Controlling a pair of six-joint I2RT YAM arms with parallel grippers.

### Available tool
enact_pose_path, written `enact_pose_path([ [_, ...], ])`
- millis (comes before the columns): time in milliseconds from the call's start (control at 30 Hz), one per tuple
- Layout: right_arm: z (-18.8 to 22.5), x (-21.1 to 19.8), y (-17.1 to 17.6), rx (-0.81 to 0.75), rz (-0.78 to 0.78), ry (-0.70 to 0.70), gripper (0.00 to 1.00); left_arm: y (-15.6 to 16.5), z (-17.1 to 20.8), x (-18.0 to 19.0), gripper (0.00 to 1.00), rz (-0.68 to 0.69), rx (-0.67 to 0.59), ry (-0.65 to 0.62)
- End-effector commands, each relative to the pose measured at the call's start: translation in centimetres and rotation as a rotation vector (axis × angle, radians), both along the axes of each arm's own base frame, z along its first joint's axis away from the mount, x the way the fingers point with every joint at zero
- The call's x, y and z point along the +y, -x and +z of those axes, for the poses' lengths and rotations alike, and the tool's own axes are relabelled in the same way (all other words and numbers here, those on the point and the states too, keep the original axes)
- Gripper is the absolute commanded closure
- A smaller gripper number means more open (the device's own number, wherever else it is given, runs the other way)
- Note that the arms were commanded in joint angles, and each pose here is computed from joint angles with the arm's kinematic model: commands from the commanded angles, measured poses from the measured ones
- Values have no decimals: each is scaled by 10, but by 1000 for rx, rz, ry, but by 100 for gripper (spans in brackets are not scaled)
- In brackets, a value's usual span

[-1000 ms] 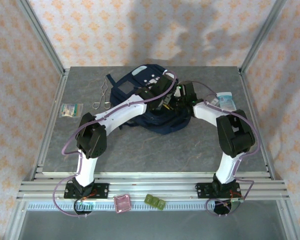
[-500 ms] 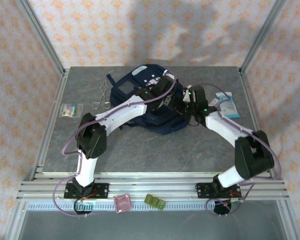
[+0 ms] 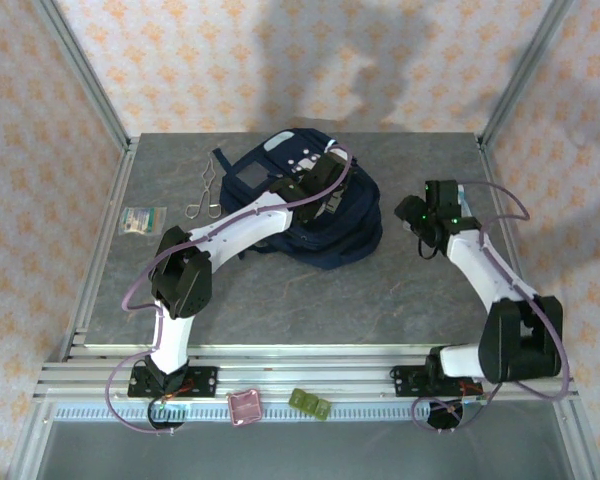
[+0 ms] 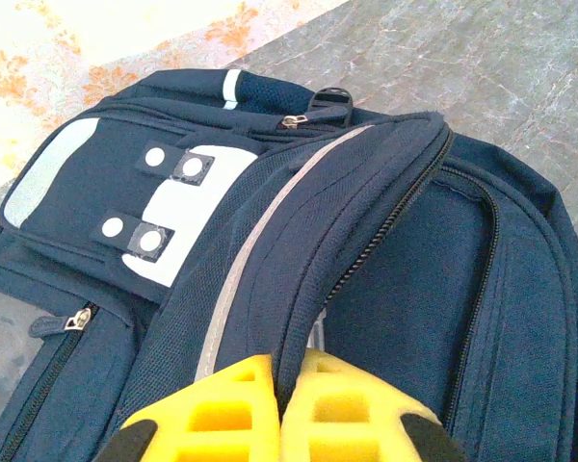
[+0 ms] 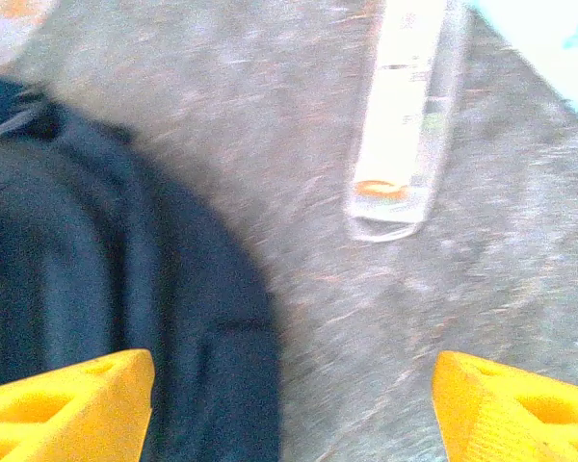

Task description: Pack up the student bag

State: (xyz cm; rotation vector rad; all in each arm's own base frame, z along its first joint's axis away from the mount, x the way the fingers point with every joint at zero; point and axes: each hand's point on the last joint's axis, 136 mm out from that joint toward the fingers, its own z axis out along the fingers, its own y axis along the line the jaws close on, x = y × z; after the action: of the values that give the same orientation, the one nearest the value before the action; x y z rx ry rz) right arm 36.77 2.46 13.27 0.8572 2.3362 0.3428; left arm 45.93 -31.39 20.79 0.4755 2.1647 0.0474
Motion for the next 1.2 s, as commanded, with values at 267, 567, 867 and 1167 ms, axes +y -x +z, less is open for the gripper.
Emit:
enact_pose_path([
  [267,-54,-31,-26,184,-171,67,25,-2,48,10,100,38,-91,85],
  [567,-87,-37,-59,263,-206,102,26,-1,48,8,100,33,-89,94],
  [867,-116,-37,-63,331,-205,99,40,-1,50,8,100,32,-90,94],
  [1167,-107,-27,-47,293,-114,76,71,-2,48,9,100,38,-91,91],
])
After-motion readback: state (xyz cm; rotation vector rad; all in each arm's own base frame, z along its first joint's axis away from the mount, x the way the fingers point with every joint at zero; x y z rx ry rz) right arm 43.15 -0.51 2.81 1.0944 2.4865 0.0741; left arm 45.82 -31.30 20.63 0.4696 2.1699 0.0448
